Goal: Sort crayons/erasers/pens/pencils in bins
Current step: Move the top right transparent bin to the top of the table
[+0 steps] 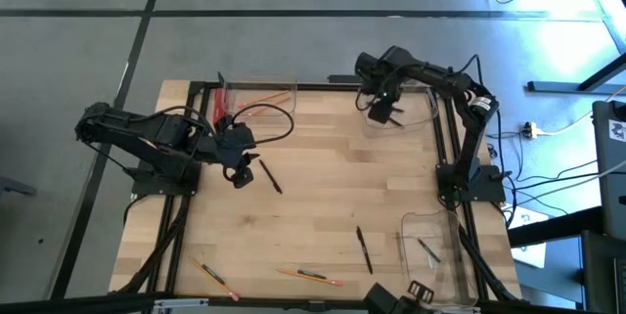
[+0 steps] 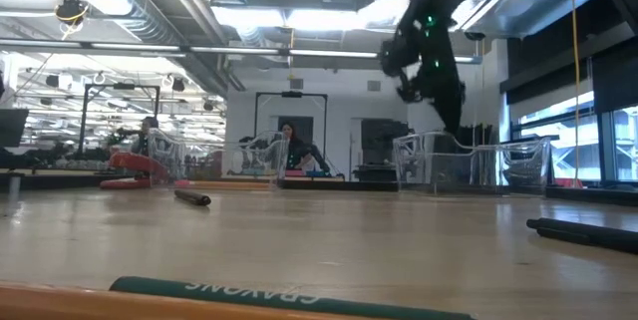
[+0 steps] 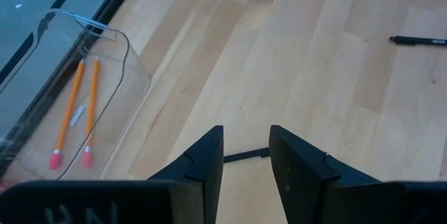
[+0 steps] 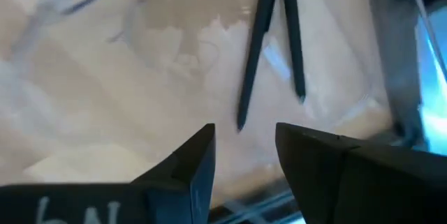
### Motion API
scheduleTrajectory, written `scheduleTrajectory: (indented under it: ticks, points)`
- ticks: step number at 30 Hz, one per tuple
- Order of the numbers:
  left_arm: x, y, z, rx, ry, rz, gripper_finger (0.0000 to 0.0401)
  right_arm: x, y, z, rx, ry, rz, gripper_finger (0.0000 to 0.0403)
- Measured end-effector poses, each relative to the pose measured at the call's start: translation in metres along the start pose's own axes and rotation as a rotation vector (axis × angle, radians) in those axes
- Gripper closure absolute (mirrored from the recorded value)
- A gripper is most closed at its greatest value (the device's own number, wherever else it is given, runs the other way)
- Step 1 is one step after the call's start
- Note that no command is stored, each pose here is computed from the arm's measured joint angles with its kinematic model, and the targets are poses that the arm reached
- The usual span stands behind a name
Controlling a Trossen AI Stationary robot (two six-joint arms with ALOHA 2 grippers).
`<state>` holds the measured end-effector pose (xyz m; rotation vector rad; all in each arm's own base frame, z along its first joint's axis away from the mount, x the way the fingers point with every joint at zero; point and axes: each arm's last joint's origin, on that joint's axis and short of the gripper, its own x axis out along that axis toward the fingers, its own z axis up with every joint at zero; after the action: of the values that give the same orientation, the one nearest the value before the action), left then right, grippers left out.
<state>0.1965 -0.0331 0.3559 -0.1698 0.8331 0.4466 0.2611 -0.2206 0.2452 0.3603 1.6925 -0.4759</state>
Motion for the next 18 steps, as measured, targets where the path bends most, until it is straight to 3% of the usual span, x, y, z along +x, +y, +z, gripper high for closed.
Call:
scheduleTrajectory:
  ticks: [10,14,18]
  points:
    - [0.000,0.000,0.000,-0.005,0.000,0.002,0.0291,-0.063,0.058,-0.027,-0.088,-0.174,0.328,0.0250]
    - [0.000,0.000,0.000,-0.005,0.000,0.003,0.0291,-0.069,0.087,-0.031,-0.157,-0.178,0.412,0.0250]
    - [0.000,0.000,0.000,-0.004,-0.001,0.003,0.0291,-0.060,0.109,-0.028,-0.224,-0.193,0.418,0.0250]
